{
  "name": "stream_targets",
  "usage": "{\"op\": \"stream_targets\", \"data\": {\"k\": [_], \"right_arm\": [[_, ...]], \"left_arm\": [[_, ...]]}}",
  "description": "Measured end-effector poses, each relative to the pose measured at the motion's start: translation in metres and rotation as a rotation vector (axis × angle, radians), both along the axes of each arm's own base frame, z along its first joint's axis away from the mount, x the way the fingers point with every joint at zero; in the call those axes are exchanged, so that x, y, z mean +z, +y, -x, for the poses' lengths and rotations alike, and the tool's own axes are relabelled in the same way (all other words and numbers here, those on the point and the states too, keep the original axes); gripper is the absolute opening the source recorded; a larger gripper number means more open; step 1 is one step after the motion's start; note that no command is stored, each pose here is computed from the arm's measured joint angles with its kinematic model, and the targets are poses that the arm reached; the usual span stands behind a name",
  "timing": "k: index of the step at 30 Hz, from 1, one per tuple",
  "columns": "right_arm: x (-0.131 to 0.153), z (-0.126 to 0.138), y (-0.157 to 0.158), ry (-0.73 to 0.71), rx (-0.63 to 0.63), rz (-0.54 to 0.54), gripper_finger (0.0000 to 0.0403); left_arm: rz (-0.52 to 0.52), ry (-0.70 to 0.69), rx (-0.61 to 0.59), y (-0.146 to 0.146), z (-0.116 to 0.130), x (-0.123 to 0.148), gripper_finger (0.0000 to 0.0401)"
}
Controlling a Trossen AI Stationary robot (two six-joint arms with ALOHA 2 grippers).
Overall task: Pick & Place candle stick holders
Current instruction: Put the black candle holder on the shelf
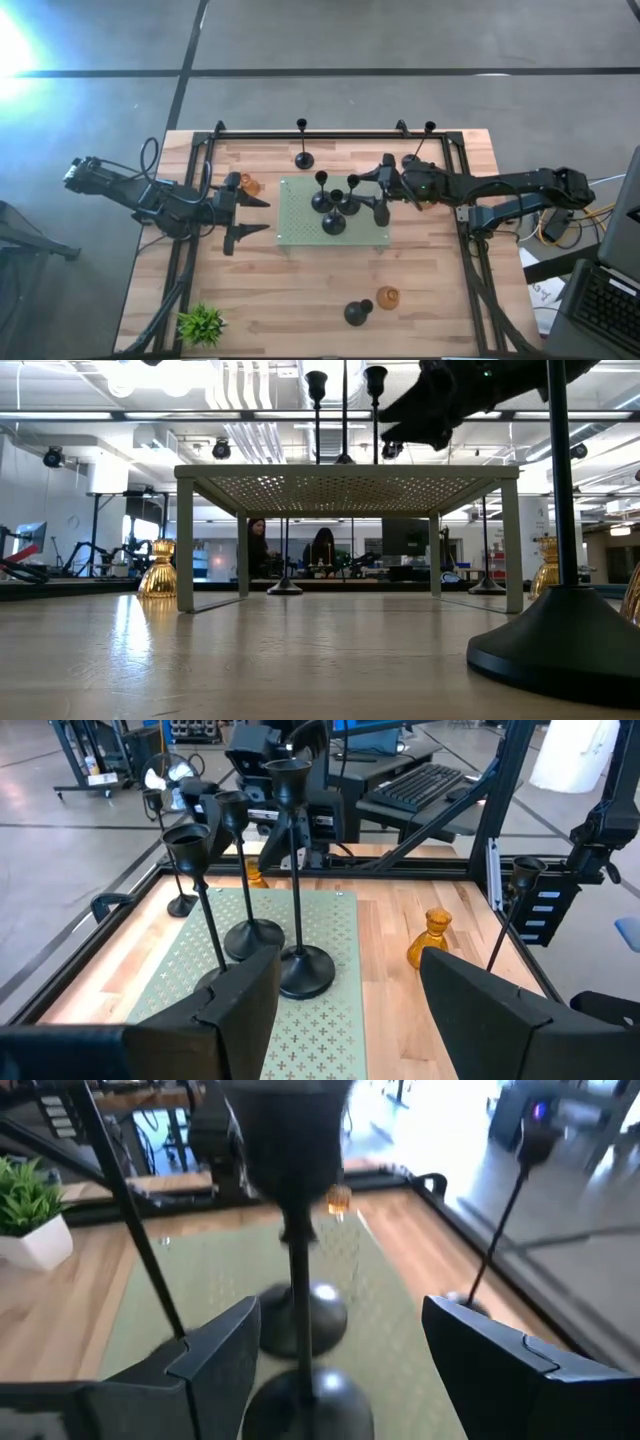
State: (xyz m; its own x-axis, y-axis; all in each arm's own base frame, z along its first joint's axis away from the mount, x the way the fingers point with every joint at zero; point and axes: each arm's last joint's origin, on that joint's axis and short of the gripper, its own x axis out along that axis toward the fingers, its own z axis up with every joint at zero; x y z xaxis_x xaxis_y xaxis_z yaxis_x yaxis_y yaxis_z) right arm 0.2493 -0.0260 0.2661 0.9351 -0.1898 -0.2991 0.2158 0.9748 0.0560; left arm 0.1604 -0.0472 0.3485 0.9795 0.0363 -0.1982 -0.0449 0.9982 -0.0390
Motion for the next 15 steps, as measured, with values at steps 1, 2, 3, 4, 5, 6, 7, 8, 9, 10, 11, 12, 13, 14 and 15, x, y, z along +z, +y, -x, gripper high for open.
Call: {"op": "stream_targets", "data": {"k": [1, 2, 3, 4, 5, 6, 7, 8, 9, 10, 11, 12, 13, 14, 15], "right_arm": [[0.0, 0.002, 0.0, 0.014, -0.001, -0.012, 0.0272], [-0.001, 0.004, 0.001, 0.027, -0.002, -0.021, 0.0272], [-0.002, 0.006, 0.001, 0.046, -0.003, -0.028, 0.0272], [-0.002, 0.007, 0.001, 0.06, -0.002, -0.035, 0.0271], [-0.003, 0.008, 0.001, 0.071, -0.003, -0.04, 0.0269], [-0.004, 0.009, 0.001, 0.083, -0.003, -0.042, 0.0267], [-0.005, 0.01, 0.001, 0.1, -0.004, -0.044, 0.0264], [-0.006, 0.01, 0.001, 0.109, -0.003, -0.045, 0.0262], [-0.007, 0.011, 0.001, 0.119, -0.004, -0.048, 0.0258], [-0.009, 0.011, 0.001, 0.137, -0.007, -0.056, 0.0255], [-0.01, 0.012, 0.001, 0.155, -0.01, -0.065, 0.025], [-0.012, 0.012, 0.002, 0.17, -0.014, -0.074, 0.0245], [-0.014, 0.013, 0.002, 0.187, -0.015, -0.083, 0.0238], [-0.017, 0.013, 0.003, 0.203, -0.017, -0.091, 0.023], [-0.018, 0.014, 0.004, 0.216, -0.018, -0.099, 0.022]], "left_arm": [[0.0, 0.0, 0.0, 0.0, 0.0, 0.0, 0.0245], [0.0, 0.0, 0.0, 0.0, 0.0, 0.0, 0.0245], [0.0, 0.0, 0.0, 0.0, 0.0, 0.0, 0.0246], [0.0, 0.0, 0.0, 0.0, 0.0, 0.0, 0.0245], [0.0, 0.0, 0.0, 0.0, 0.0, 0.0, 0.0245], [0.0, 0.0, 0.0, 0.0, 0.0, 0.0, 0.0245], [0.0, 0.0, 0.0, 0.0, 0.0, 0.0, 0.0245], [0.0, 0.0, 0.001, 0.0, 0.0, 0.0, 0.0245], [0.0, 0.0, 0.0, 0.0, 0.0, 0.0, 0.0245], [0.0, 0.0, 0.0, 0.0, 0.0, 0.0, 0.0245], [0.0, 0.0, 0.001, 0.0, 0.0, 0.0, 0.0245], [0.0, 0.0, 0.001, 0.0, 0.0, 0.0, 0.0245], [0.0, 0.0, 0.0, 0.0, 0.0, 0.0, 0.0246], [0.0, 0.0, 0.001, 0.0, 0.0, 0.0, 0.0246], [0.0, 0.0, 0.001, 0.0, 0.0, 0.0, 0.0245]]}}
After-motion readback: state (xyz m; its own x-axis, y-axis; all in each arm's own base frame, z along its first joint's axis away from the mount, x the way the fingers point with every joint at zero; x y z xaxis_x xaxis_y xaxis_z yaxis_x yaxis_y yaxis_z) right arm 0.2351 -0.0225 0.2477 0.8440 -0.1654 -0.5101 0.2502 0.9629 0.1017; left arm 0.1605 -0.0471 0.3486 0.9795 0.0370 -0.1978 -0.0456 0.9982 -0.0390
